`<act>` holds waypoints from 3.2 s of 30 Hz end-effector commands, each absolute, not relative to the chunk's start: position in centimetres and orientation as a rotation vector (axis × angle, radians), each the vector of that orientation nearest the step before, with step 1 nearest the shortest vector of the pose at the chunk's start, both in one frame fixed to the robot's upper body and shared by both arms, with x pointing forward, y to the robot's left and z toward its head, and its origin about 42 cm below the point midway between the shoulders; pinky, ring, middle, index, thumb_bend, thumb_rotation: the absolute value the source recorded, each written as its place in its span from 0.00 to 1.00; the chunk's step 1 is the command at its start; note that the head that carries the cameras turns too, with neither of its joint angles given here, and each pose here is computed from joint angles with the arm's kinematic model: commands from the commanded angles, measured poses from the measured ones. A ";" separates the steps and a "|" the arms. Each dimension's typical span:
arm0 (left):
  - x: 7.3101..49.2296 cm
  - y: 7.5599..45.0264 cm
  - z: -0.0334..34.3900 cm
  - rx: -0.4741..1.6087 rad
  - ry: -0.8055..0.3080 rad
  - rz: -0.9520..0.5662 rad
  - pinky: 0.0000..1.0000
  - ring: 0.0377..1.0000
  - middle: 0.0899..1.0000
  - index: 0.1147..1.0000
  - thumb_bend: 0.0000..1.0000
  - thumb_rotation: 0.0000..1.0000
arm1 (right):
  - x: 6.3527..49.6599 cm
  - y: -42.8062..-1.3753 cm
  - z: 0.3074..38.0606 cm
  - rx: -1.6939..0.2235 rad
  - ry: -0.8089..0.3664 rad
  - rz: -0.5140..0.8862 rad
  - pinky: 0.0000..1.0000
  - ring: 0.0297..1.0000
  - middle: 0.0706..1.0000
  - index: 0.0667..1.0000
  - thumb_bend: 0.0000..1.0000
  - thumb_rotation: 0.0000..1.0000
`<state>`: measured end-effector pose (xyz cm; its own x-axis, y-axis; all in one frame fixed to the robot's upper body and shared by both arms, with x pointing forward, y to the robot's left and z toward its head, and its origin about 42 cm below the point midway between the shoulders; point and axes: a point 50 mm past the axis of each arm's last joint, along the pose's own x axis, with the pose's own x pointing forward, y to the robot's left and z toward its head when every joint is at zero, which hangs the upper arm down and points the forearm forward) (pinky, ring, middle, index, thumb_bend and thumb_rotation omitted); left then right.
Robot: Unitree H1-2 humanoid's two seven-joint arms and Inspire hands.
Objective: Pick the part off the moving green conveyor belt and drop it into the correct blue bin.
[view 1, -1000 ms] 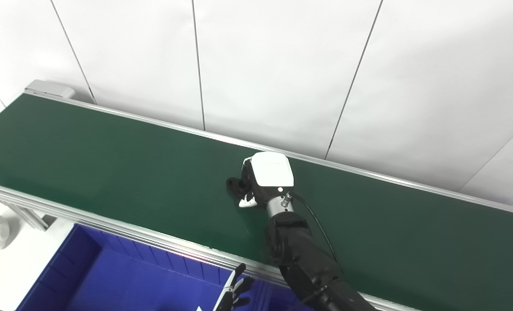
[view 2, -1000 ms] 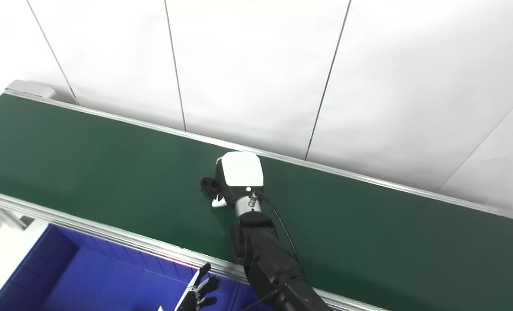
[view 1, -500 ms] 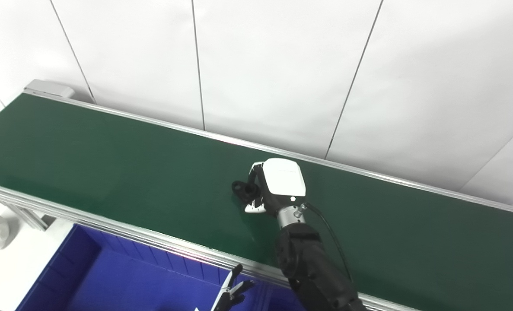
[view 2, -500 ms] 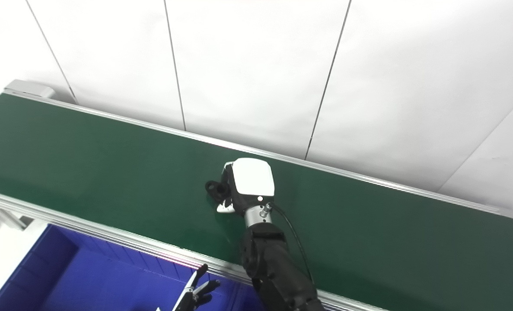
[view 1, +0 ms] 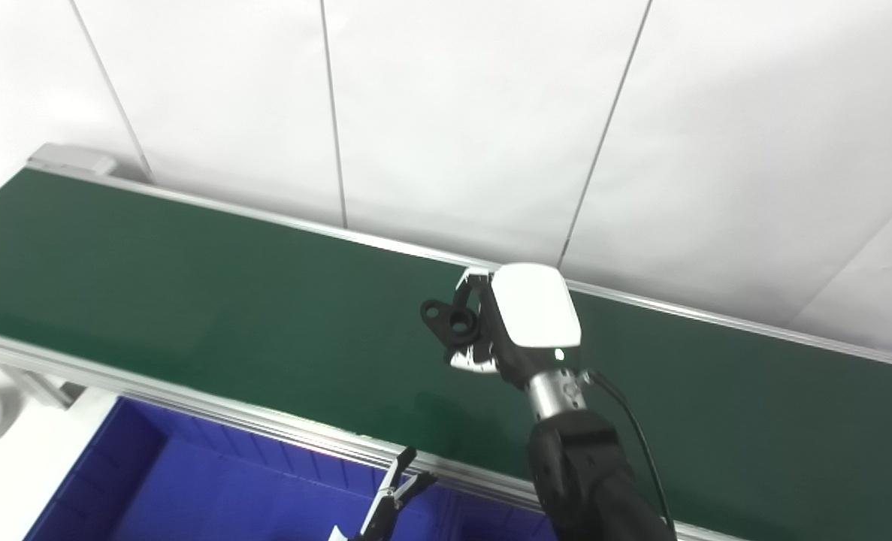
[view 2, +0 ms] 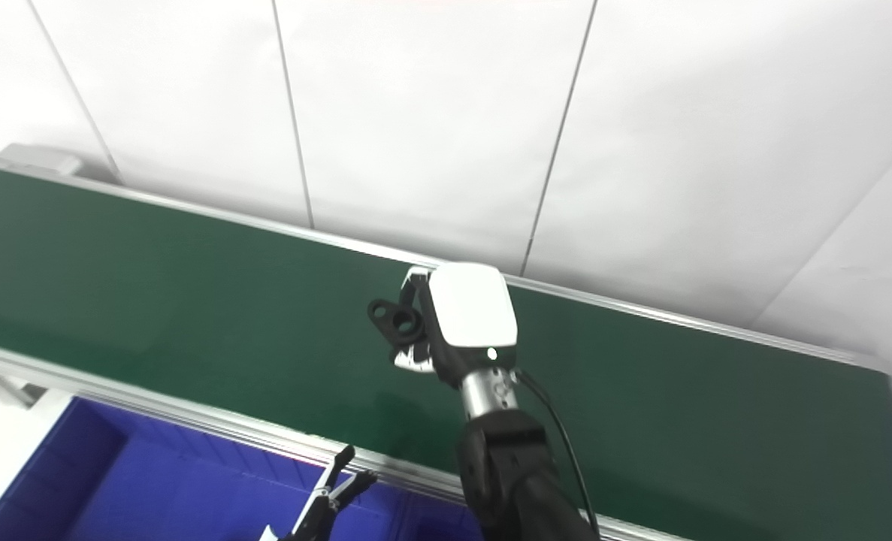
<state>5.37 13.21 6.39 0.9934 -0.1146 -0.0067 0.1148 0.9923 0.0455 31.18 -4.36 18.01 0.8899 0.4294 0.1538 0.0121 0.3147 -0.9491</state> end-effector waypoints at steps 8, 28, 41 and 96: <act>5.7 15.2 8.6 0.004 -0.056 -0.129 0.99 0.94 0.93 1.00 0.65 0.86 | 27.1 -6.8 20.2 -1.216 -0.418 0.228 0.11 0.15 0.23 0.45 0.51 0.13; 6.1 19.0 11.3 -0.022 -0.031 -0.117 1.00 0.99 0.96 1.00 0.66 0.98 | 13.9 -12.6 23.0 -1.217 -0.328 0.163 0.10 0.15 0.26 0.45 0.51 0.13; 6.4 19.6 11.3 -0.031 -0.018 -0.110 1.00 0.98 0.94 1.00 0.69 0.93 | 9.5 -13.3 18.4 -1.144 -0.073 0.222 0.10 0.14 0.22 0.45 0.51 0.12; 6.8 21.7 9.7 0.027 -0.009 -0.148 1.00 0.99 1.00 1.00 0.68 0.93 | 5.2 -9.1 12.4 0.088 0.023 -0.057 0.83 0.86 0.89 0.89 0.79 0.98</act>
